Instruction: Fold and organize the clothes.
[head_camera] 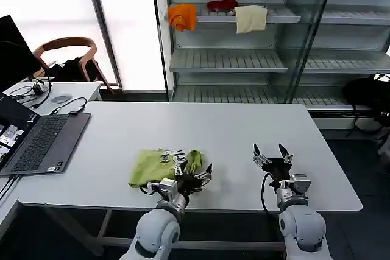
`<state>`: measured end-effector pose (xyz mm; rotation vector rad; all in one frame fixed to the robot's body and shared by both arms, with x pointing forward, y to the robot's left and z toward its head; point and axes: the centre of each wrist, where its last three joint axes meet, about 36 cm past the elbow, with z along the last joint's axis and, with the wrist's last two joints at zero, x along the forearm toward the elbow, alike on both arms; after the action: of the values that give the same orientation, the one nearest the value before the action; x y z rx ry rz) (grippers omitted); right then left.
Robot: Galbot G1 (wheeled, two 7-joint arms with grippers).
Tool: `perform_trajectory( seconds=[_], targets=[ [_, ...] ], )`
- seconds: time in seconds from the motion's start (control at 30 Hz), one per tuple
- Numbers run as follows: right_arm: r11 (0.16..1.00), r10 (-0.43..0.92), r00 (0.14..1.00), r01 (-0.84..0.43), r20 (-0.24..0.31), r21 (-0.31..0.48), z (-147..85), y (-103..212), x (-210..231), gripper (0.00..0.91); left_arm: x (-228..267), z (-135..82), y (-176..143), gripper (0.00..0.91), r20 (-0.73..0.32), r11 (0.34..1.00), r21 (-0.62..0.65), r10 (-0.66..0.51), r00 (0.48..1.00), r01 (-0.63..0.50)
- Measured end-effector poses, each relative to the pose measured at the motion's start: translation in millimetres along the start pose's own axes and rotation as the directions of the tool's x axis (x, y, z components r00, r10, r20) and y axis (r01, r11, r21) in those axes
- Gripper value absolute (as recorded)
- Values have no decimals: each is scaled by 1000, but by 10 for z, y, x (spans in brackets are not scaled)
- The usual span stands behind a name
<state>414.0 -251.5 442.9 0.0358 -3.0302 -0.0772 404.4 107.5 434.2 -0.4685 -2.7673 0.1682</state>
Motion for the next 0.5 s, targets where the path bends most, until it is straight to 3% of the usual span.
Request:
perform_trajectory(
  seconds=[0.27,0.5],
  targets=[
    [1000,-8,1000,8,-1,7,-19,9,-14,907,267,-239,645,907,72,996,-8,-83,994,84],
    [1000,-11,1000,11,-10,13,-29,24,-32,907,434,-228,1192,907,43,987,-45,-155,987,157]
  ],
)
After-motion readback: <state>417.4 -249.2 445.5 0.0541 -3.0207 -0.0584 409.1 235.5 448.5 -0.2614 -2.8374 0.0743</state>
